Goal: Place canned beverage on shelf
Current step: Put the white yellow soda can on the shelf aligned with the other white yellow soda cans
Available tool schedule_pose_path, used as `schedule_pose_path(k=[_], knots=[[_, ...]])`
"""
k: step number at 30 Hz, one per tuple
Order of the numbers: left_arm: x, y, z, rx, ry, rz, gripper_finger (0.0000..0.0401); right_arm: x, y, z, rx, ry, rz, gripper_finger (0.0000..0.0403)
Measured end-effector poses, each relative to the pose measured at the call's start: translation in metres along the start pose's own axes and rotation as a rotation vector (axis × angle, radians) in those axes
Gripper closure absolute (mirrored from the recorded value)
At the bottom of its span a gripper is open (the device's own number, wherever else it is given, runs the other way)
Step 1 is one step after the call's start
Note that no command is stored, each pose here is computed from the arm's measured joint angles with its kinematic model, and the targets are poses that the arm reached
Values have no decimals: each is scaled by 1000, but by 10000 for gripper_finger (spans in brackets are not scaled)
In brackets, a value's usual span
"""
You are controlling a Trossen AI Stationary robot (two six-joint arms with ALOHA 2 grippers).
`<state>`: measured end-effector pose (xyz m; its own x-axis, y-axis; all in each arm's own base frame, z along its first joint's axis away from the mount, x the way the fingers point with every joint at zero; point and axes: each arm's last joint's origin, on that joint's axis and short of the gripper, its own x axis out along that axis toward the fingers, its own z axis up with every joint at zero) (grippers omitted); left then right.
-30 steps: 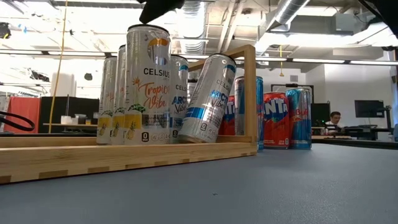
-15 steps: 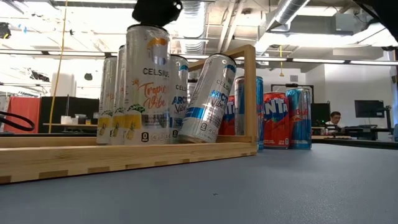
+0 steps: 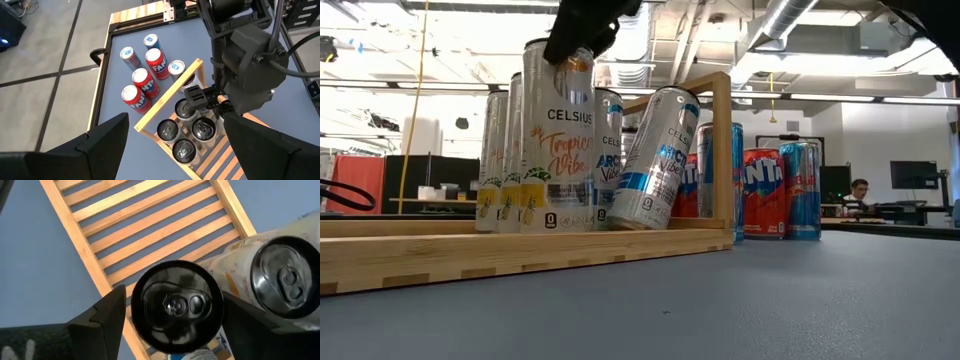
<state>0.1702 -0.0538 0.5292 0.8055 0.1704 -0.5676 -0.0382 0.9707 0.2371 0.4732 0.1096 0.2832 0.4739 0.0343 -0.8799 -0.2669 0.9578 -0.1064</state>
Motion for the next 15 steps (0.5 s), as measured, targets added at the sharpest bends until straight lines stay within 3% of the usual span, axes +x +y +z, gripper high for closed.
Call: schedule_pose_path(k=[10,15], knots=[[0,0,-2,-4,19,2,86,0,-2,0,10,2,-2,128],[0,0,-2,-15,19,3,86,0,-2,-1,9,8,-1,161]])
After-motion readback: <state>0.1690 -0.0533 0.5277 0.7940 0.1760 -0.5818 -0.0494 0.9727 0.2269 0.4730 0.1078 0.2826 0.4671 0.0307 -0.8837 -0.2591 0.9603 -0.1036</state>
